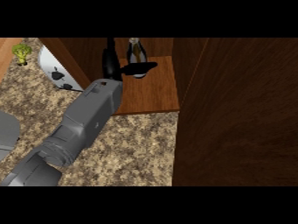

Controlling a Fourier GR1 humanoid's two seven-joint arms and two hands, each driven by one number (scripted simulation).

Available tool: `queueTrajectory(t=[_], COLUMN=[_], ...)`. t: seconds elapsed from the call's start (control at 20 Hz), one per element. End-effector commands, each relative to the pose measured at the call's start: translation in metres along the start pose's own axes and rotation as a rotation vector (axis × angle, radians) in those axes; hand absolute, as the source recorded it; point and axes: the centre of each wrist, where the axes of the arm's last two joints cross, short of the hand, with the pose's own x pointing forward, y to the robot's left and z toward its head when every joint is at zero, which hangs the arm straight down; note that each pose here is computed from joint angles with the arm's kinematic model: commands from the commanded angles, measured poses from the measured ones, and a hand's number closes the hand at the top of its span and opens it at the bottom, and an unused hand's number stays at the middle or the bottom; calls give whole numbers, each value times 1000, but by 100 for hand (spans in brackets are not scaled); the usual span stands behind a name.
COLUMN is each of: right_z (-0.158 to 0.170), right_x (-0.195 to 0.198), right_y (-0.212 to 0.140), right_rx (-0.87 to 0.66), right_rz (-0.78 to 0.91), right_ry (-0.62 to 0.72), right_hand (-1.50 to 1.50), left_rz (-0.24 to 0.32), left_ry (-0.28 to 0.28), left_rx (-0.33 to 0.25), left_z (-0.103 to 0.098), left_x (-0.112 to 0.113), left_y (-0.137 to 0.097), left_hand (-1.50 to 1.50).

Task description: Pick up the wine, place it into the cabinet and close the cabinet

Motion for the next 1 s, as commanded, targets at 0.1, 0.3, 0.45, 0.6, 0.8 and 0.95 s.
queueTrajectory(t=[0.1, 0.3, 0.45, 0.6, 0.8, 0.95], right_z=[23, 30, 23, 26, 26, 34], right_x=[34, 38, 34, 40, 35, 46], right_y=[2, 7, 5, 4, 1, 8], right_rx=[-5, -24, 5, -32, -25, -32], right_rz=[-55, -67, -66, -48, -41, -42], right_ry=[-75, -61, -69, -69, -56, -52], right_hand=[-150, -150, -150, -150, -150, -150], left_rz=[31, 108, 204, 233, 262, 299], left_ry=[-83, -109, -163, -172, -164, -164], left_rx=[-53, -108, -131, -170, -201, -200], left_z=[-9, 4, -4, -1, 17, 20], left_x=[-8, -1, 4, 1, 13, 5], left_y=[22, -2, 9, 12, -17, -6], left_hand=[-150, -150, -150, -150, -150, -150])
